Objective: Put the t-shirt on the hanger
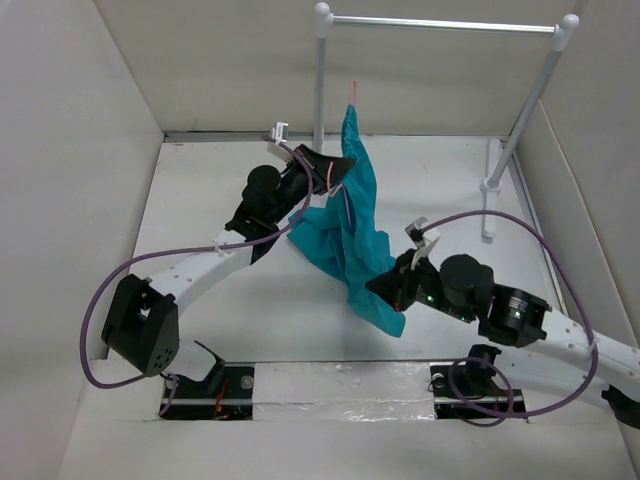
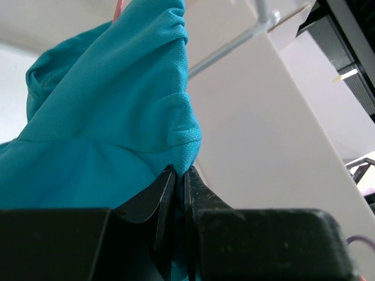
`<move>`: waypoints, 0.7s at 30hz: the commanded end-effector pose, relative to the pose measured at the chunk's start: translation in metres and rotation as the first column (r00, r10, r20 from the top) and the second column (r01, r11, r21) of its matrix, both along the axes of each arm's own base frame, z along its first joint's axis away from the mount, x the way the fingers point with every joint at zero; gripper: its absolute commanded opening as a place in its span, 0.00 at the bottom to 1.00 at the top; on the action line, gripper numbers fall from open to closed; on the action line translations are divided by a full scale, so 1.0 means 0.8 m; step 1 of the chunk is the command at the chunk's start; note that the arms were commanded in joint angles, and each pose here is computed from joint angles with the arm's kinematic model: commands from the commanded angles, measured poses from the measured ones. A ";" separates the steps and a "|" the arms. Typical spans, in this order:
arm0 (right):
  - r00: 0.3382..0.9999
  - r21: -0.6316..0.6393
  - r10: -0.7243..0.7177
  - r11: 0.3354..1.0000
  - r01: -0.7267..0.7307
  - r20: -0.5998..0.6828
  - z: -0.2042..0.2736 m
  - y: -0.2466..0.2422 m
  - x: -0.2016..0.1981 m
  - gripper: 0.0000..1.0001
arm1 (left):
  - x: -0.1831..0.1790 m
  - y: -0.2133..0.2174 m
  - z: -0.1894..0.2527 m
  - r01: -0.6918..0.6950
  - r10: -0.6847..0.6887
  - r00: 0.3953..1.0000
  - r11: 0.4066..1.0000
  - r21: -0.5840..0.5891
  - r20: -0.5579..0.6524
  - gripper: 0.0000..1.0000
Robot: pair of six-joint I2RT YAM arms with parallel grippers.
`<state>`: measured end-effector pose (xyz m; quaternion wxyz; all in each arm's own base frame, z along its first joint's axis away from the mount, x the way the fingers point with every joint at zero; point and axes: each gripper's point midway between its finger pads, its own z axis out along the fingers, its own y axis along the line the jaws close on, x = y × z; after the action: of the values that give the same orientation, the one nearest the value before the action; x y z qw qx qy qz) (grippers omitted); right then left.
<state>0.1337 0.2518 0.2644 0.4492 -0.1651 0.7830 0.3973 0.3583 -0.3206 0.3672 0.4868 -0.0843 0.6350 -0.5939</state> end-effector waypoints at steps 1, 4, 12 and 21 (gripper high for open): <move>0.991 0.067 0.003 0.998 -0.012 0.136 0.064 0.024 0.027 0.00 | -0.038 0.011 0.034 0.070 -0.063 0.995 0.993 -0.095 0.079 0.00; 0.984 0.051 -0.001 0.999 -0.008 0.178 0.077 0.044 0.048 0.00 | -0.050 0.014 0.031 0.090 -0.083 0.994 0.992 -0.090 0.076 0.00; 0.996 -0.189 -0.079 0.978 0.086 0.045 -0.031 0.032 0.087 0.45 | -0.076 0.023 0.050 0.126 -0.118 0.988 0.988 -0.084 0.101 0.00; 0.984 -0.124 -0.115 0.984 0.132 0.134 0.049 -0.001 0.077 0.55 | -0.065 0.015 0.021 0.124 -0.120 0.991 0.990 -0.067 0.053 0.00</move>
<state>0.1948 0.2586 0.2634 0.4707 -0.1780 0.8134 0.2919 0.3108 -0.3106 0.3605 0.4427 -0.0612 0.6387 -0.6263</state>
